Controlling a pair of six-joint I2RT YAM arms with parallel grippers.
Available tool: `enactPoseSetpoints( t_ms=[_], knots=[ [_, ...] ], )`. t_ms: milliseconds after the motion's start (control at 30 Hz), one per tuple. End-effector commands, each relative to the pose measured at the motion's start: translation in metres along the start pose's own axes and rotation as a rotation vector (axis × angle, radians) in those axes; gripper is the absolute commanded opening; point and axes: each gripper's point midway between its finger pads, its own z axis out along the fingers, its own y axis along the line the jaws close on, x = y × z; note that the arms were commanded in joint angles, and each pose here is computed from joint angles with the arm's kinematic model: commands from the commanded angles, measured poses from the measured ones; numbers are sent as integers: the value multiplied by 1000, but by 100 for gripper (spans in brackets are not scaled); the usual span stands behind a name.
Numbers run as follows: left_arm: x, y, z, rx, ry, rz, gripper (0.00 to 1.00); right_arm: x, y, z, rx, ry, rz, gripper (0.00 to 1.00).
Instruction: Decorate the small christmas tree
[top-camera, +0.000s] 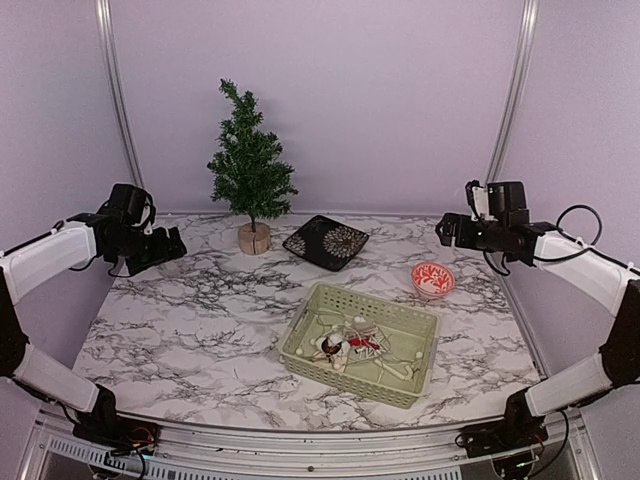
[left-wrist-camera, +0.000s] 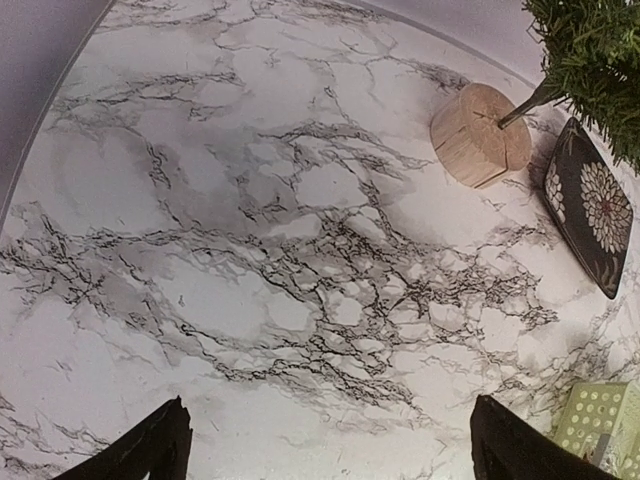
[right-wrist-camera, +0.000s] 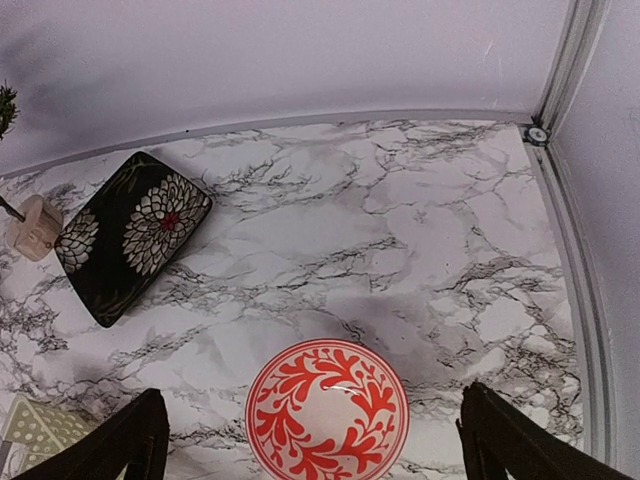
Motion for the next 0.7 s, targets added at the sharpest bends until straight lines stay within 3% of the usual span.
enactPoseSetpoints(
  t_ms=[0, 300, 667],
  knots=[
    [13, -9, 1, 59, 7, 32, 99, 6, 17, 0, -69, 24, -45, 99],
    [80, -13, 10, 166, 191, 112, 99, 26, 84, -16, -365, 113, -150, 99],
    [111, -9, 13, 187, 279, 57, 99, 77, 279, -29, -636, 269, -529, 99]
  ],
)
